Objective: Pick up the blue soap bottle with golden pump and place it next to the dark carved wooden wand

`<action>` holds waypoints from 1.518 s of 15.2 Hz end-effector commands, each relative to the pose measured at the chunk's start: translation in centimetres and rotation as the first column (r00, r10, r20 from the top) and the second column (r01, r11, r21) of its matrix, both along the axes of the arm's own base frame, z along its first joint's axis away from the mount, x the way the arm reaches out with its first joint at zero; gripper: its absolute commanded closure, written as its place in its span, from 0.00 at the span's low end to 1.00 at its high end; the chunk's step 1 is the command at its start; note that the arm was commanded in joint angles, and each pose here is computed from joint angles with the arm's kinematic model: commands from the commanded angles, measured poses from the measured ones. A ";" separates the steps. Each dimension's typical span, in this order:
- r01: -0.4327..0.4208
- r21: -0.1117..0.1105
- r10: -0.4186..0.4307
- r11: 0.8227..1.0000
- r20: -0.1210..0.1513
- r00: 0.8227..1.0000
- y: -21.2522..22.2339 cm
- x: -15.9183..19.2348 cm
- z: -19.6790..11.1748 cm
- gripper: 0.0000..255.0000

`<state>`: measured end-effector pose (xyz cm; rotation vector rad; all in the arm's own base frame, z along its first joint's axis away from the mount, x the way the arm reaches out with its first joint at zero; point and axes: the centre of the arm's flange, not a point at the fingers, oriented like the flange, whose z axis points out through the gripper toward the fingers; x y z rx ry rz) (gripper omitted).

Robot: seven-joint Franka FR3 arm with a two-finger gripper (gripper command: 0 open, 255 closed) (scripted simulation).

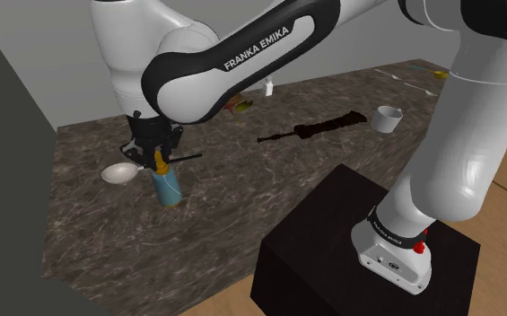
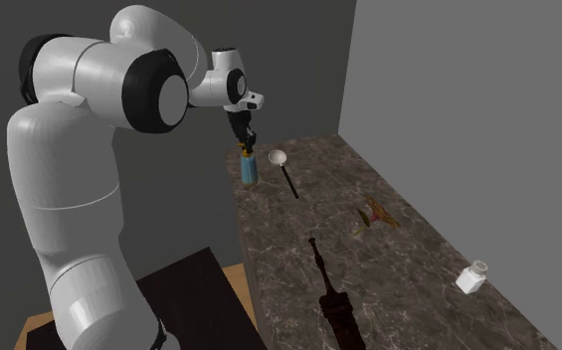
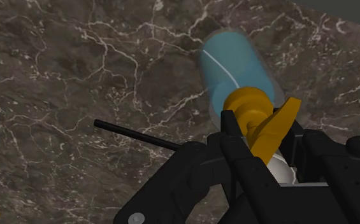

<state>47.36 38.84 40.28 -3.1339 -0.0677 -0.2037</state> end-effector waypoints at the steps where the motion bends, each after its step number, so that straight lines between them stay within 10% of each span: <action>1: 0.000 0.000 0.000 1.000 0.000 1.000 0.0 0.0 0.9 1.00; 23: 0.000 0.000 0.000 1.000 0.000 1.000 0.0 0.0 12.6 1.00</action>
